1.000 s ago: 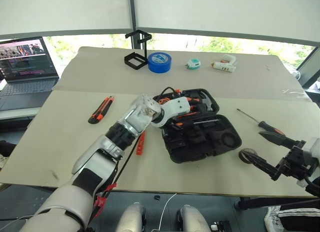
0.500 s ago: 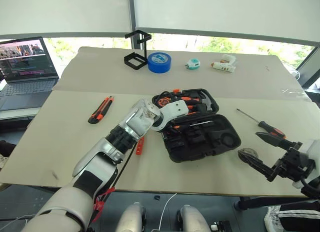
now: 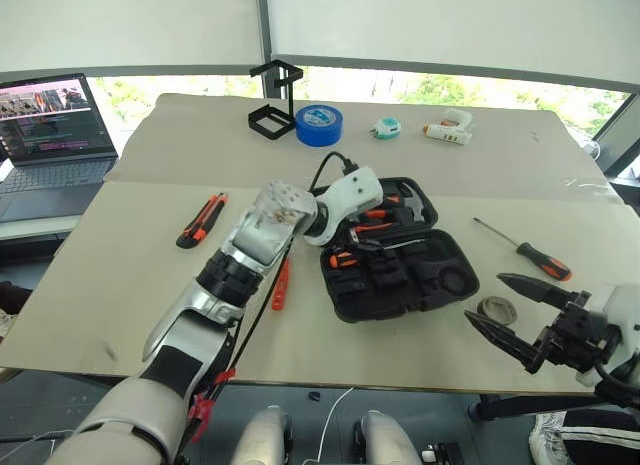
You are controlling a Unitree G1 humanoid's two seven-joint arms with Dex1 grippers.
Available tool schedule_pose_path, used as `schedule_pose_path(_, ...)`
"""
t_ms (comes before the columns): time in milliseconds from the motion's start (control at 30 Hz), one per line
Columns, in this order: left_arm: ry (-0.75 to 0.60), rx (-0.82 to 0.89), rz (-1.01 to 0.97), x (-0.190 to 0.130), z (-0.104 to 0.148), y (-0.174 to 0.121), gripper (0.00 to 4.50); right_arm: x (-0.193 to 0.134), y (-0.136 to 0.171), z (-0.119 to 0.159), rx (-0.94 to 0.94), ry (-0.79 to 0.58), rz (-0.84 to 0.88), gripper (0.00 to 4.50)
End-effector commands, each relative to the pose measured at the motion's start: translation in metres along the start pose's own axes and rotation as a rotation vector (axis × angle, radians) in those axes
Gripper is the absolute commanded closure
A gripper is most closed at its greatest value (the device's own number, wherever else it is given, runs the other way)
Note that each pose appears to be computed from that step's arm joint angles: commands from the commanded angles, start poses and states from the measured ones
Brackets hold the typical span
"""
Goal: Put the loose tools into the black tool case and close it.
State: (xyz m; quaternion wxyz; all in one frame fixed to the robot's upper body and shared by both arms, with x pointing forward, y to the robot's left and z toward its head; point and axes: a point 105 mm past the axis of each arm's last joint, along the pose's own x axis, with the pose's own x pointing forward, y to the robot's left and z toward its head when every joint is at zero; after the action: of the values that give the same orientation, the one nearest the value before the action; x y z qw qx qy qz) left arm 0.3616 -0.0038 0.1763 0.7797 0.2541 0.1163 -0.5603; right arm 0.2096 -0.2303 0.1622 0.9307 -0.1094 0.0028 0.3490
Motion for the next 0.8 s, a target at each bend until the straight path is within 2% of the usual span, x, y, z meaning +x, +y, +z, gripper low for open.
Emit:
schedule_pose_path(33,-0.021,-0.009,0.0,0.009,-0.018,0.001,2.24,0.003,0.0,0.011,-0.021,-0.042,-0.012,0.0)
schedule_pose_path(100,-0.037,-0.013,0.026,0.018,-0.026,0.004,2.87,0.005,-0.001,0.012,-0.025,-0.049,-0.02,0.0)
schedule_pose_path(233,-0.07,-0.051,0.035,0.03,-0.033,0.003,4.44,0.007,-0.003,0.013,-0.029,-0.055,-0.031,0.0)
schedule_pose_path(433,-0.023,-0.06,0.032,0.041,-0.049,0.0,4.49,0.007,-0.005,0.011,-0.025,-0.055,-0.045,0.0)
schedule_pose_path(600,0.086,-0.08,0.004,0.05,-0.071,-0.007,4.49,0.006,-0.006,0.008,-0.017,-0.051,-0.055,0.0)
schedule_pose_path(733,0.11,-0.117,-0.027,0.054,-0.073,-0.012,4.49,0.004,-0.009,0.005,-0.007,-0.051,-0.077,0.0)
schedule_pose_path(800,0.078,-0.107,-0.057,0.051,-0.068,-0.014,4.49,-0.001,-0.013,0.003,-0.006,-0.046,-0.104,0.0)
